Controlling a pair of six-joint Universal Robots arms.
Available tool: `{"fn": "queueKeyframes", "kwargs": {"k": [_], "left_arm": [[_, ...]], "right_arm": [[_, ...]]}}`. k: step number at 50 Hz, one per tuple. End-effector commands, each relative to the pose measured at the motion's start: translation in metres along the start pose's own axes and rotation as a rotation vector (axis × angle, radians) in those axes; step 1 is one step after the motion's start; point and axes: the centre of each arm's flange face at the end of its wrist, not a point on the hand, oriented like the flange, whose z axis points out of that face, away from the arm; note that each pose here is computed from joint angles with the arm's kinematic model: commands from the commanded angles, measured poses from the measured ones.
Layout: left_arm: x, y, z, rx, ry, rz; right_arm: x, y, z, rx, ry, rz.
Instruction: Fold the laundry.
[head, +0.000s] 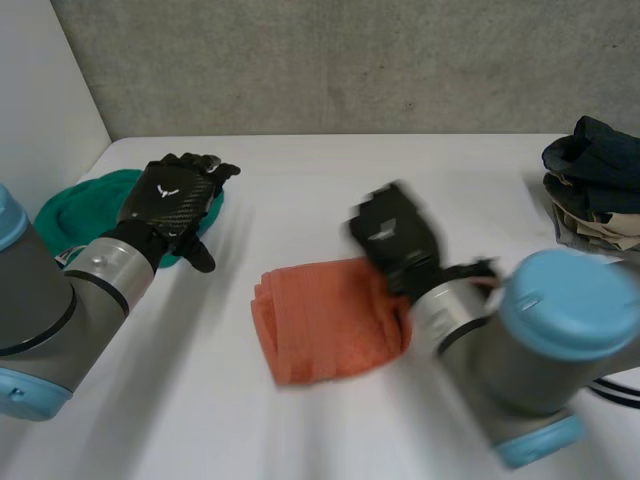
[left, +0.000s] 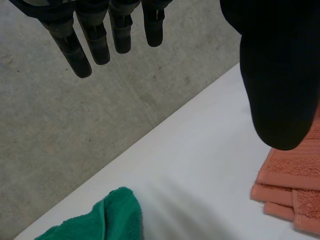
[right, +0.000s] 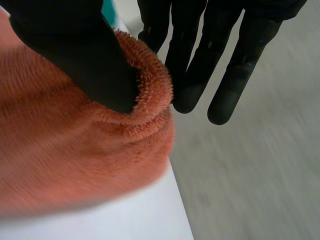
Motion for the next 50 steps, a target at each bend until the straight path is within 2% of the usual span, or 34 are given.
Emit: {"fn": "queueKeyframes", "kwargs": {"k": [1, 7, 11, 13, 14, 19, 23, 33, 38, 42, 47, 50], "left_arm": [[0.000, -0.003, -0.003, -0.001, -0.007, -0.063], [0.005, -0.013, -0.007, 0.026, 0.001, -0.178], [0.012, -0.022, -0.008, 0.044, -0.008, -0.204], [0.025, -0.029, -0.010, 0.058, -0.014, -0.208], [0.028, -0.031, -0.010, 0.061, -0.016, -0.208], [0.063, -0.021, -0.012, 0.008, 0.000, -0.202], [0.100, 0.003, -0.023, -0.114, 0.036, -0.178], [0.120, 0.064, -0.041, -0.338, -0.009, -0.106], [0.115, 0.071, -0.041, -0.362, -0.026, -0.094], [0.093, 0.072, -0.033, -0.368, -0.084, -0.111], [0.069, 0.042, -0.024, -0.270, -0.107, -0.134], [0.059, 0.022, -0.017, -0.194, -0.053, -0.143]], "right_arm": [[-0.108, -0.025, -0.027, 0.104, -0.387, -0.028], [-0.095, -0.021, -0.026, 0.040, -0.375, 0.068], [-0.027, -0.017, -0.007, 0.004, -0.199, 0.333], [0.009, -0.015, -0.001, -0.001, -0.113, 0.522], [0.016, -0.013, 0.000, -0.020, -0.104, 0.593], [0.014, 0.008, 0.009, -0.164, -0.140, 0.746], [0.005, 0.033, 0.016, -0.308, -0.186, 0.764], [-0.017, 0.064, 0.035, -0.412, -0.257, 0.702], [-0.012, 0.063, 0.034, -0.404, -0.256, 0.591], [-0.003, 0.054, 0.028, -0.389, -0.238, 0.515], [0.008, 0.037, 0.013, -0.316, -0.190, 0.450], [-0.001, 0.036, 0.001, -0.280, -0.176, 0.430]]}}
